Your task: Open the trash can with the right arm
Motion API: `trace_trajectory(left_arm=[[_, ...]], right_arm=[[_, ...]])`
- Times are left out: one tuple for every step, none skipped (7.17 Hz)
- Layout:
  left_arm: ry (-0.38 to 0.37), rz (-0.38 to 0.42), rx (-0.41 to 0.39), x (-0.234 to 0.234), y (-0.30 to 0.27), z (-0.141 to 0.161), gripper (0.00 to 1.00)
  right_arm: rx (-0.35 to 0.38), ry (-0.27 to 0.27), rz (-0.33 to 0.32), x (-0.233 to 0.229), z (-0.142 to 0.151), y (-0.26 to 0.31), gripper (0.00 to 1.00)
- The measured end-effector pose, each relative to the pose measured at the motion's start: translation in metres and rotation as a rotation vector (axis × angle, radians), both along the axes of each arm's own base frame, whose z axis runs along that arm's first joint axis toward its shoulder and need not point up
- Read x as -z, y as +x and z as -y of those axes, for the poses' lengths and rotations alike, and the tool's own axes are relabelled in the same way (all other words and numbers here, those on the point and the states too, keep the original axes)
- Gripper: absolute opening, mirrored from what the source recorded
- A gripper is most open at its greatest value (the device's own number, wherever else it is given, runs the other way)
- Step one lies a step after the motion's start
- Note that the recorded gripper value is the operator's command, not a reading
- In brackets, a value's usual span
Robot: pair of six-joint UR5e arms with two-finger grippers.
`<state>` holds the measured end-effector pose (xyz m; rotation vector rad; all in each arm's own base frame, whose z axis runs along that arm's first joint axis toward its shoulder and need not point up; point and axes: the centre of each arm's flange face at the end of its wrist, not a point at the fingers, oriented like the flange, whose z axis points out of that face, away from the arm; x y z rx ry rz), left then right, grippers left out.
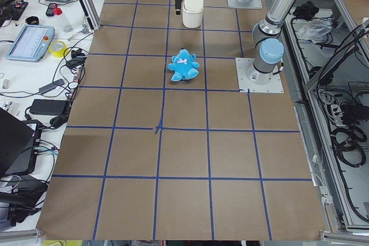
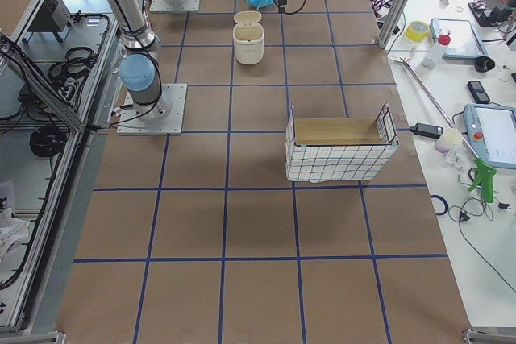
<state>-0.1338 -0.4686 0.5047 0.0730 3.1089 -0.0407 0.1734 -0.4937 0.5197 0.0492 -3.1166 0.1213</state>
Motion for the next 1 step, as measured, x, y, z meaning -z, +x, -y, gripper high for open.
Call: trace_trajectory(left_arm=[[0.0,0.0,0.0,0.0,0.0,0.0,1.0]], right_arm=[[-0.002,-0.008,0.002,-0.0005,0.0005,0.0008,1.0]])
